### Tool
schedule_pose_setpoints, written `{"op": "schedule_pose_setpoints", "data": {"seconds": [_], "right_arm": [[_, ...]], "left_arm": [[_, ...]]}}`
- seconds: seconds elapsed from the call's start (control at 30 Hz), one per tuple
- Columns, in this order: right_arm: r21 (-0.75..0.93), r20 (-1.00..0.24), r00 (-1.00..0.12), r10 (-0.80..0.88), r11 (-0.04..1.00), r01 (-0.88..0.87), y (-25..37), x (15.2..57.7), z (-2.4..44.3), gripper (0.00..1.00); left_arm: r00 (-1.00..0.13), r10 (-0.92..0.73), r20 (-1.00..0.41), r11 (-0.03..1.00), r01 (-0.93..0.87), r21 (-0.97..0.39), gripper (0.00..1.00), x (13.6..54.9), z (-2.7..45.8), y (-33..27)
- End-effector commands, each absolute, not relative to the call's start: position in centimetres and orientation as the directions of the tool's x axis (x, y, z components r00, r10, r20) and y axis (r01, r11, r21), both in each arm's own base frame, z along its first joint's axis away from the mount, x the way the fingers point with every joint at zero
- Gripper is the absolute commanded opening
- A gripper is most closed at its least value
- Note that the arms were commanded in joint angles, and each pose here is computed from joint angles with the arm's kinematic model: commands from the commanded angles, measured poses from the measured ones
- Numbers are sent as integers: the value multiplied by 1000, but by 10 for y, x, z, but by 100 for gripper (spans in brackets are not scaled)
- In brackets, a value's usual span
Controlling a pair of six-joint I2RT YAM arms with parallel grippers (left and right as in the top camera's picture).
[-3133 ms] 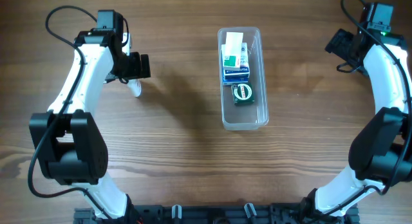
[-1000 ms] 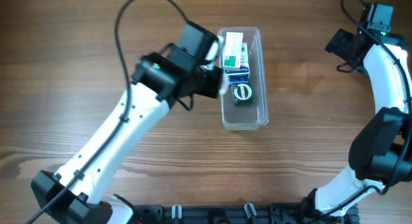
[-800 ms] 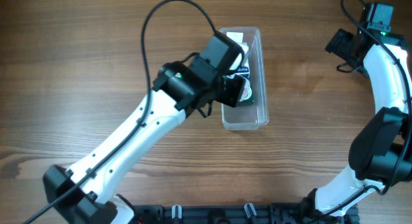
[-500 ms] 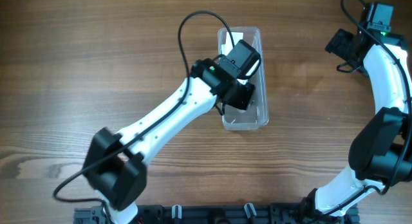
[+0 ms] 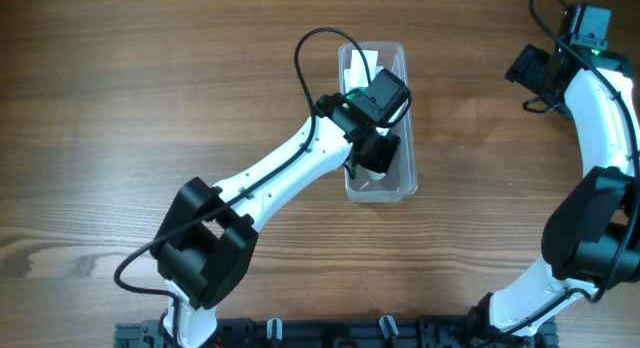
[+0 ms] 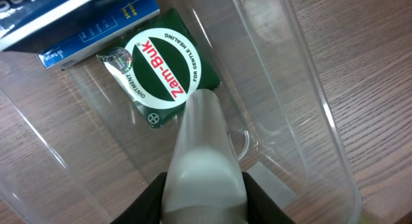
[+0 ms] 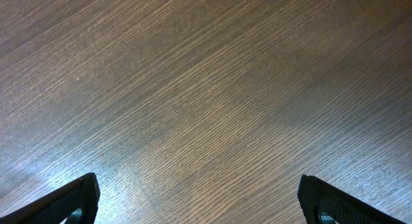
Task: Pack container
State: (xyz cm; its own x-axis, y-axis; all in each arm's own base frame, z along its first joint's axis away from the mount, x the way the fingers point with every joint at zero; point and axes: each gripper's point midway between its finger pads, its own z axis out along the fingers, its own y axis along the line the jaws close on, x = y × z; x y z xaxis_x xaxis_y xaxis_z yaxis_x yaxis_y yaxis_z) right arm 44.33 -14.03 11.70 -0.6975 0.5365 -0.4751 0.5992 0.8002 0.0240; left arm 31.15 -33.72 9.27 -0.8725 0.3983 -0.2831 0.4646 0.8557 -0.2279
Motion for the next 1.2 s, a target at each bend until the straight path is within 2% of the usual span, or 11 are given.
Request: {"op": "schedule_pose_setpoints", "data": {"seconds": [0.0,0.13,0.6,0.8,0.9,1.0,1.03,1.07,1.1,1.17], "right_arm": [[30,-471,-689,551,791,611,-142,442,115,100],[30,-471,-689,551,791,611,-142,442,115,100],[30,-471,-689,551,791,611,-142,442,115,100],[30,-471,-689,551,791,611,-142,442,115,100],[30,-471,-689,551,791,611,-142,442,115,100],[30,-471,-689,551,791,611,-142,442,115,100],[30,-471,-689,551,791,611,-142,442,115,100],[30,-471,-689,551,791,611,-142,442,115,100],[30,-471,-689,551,791,611,-142,442,115,100],[30,-471,-689,551,791,611,-142,442,115,100]], "left_arm": [[-876,399,-270,855,462,-235,31,311,89,-343],[-881,404,-247,859,458,-228,32,307,87,-339],[-880,404,-249,858,459,-230,43,309,83,-341],[-875,404,-266,835,471,-285,62,308,87,-353],[-869,397,-295,828,478,-293,66,311,96,-356],[-850,378,-368,811,495,-311,76,318,119,-362],[-838,372,-400,802,507,-316,84,320,130,-364],[-823,363,-437,793,519,-319,95,323,144,-365],[-811,350,-468,785,526,-326,100,325,157,-366],[-788,327,-522,770,542,-336,100,325,183,-366]]}}
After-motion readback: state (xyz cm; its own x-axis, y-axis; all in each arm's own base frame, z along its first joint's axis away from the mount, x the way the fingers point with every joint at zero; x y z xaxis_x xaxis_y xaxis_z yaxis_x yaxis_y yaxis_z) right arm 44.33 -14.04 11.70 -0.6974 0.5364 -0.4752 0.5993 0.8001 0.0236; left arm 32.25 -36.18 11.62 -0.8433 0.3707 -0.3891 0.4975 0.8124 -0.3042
